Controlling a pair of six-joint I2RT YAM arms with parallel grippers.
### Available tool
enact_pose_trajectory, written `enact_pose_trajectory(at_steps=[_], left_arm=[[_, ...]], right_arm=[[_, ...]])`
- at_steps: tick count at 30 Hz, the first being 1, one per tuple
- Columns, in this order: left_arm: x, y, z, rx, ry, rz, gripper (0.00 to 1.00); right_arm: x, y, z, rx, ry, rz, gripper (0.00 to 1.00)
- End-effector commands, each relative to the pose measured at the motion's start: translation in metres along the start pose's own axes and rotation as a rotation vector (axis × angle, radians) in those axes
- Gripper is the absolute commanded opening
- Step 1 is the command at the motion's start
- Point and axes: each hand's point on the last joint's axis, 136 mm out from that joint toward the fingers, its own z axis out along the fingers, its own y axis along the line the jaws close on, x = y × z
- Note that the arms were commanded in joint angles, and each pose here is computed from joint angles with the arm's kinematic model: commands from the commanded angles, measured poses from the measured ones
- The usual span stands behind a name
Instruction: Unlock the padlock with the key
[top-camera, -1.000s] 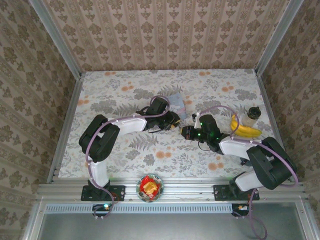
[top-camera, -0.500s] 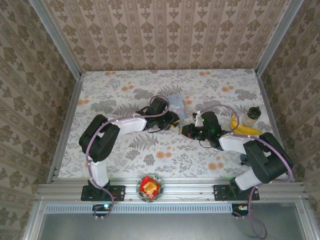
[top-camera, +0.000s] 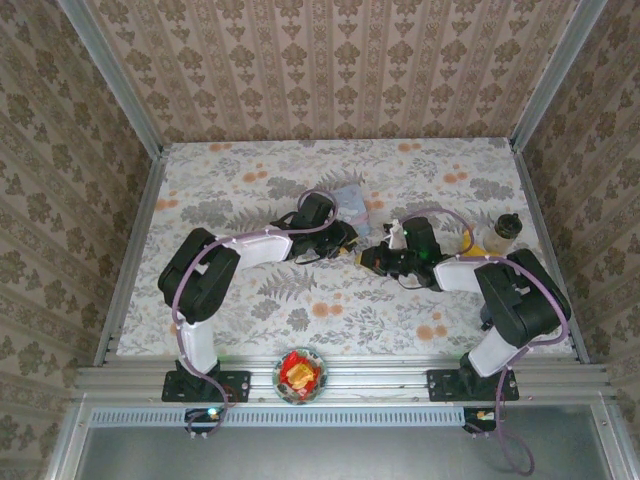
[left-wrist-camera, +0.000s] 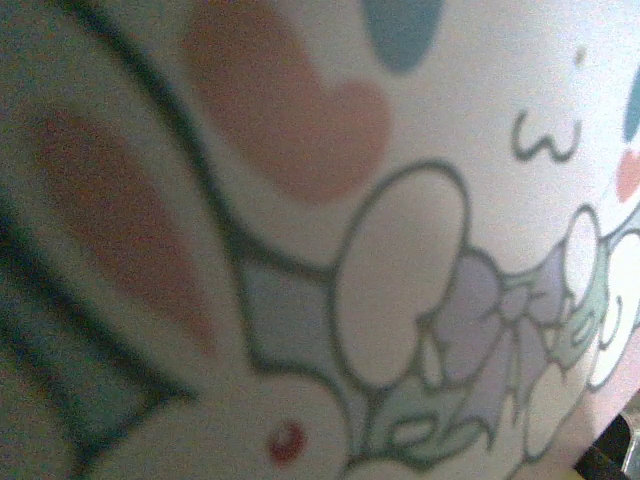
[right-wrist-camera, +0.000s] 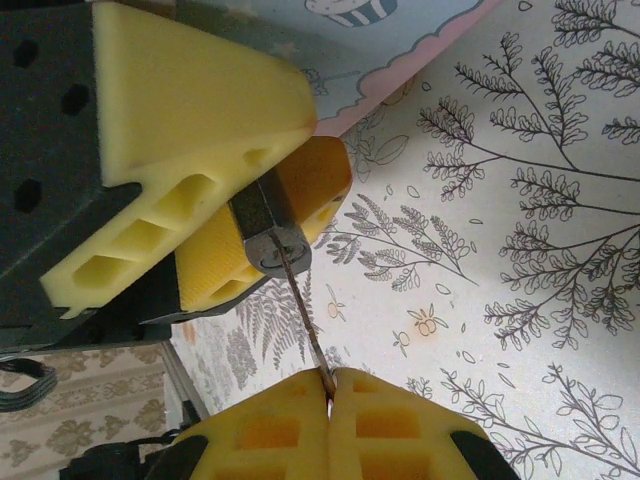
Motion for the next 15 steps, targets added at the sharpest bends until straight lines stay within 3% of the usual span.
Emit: enact_pose_trajectory(at_steps=[1,15], left_arm=[[0.058,0.029,0.006,-0.073,0.248,-0.069,0.2],[0.057,0.025,0.006,-0.063,0.243,-0.065,0.2]], right_arm=[[-0.057,0.047,-0.011,-0.119,-0.168,-0.118,0.0],[-0.067,0.054,-0.015,-0.115,-0.186,-0.123,0.0]])
